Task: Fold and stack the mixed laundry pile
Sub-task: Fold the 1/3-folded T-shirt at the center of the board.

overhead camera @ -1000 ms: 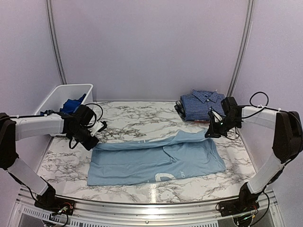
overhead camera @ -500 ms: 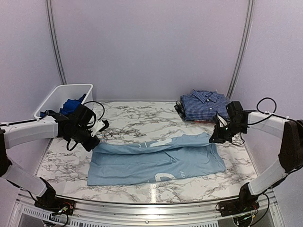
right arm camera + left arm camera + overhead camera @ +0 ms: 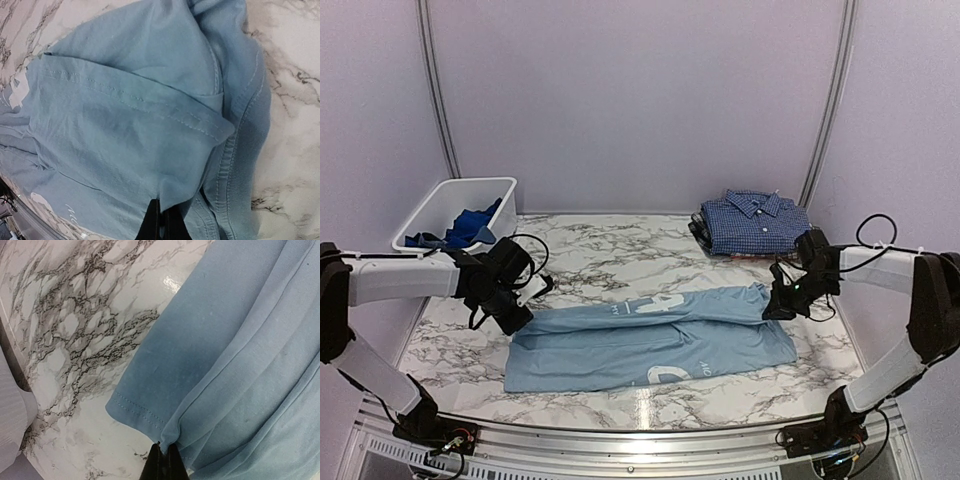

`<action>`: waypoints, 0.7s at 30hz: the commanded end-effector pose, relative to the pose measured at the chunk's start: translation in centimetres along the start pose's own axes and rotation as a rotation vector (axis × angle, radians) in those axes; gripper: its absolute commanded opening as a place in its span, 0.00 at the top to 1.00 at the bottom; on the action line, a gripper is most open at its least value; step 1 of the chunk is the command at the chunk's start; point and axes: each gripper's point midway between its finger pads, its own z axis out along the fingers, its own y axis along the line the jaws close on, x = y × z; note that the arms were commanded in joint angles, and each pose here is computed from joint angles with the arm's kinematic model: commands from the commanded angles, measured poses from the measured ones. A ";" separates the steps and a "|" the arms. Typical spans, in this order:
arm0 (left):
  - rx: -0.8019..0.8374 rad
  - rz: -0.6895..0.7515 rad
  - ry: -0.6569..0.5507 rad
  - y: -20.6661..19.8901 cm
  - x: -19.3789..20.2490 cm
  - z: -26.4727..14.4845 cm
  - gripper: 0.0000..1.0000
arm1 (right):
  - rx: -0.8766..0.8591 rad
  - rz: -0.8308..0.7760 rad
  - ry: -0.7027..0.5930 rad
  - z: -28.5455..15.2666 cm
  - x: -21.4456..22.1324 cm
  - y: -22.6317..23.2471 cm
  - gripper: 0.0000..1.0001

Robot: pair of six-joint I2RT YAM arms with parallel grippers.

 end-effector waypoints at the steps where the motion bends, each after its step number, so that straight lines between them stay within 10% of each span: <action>1: -0.054 -0.006 -0.079 1.4 -1.5 -2.7 1.00 | 0.029 -0.016 -0.090 -2.5 -2.5 0.3 1.00; 8: 0.012 0.035 -0.008 -0.3 0.5 -1.0 0.97 | 0.006 0.003 -0.017 -0.4 0.0 -0.4 0.95; 17: -0.020 -0.005 -0.255 1.3 -4.2 -7.1 0.04 | -0.006 -0.076 -0.121 -4.8 -2.5 1.9 0.55; 21: -0.049 -0.108 -0.445 3.0 -8.8 -11.4 0.01 | 0.000 -0.119 -0.177 -5.5 -5.6 2.6 0.54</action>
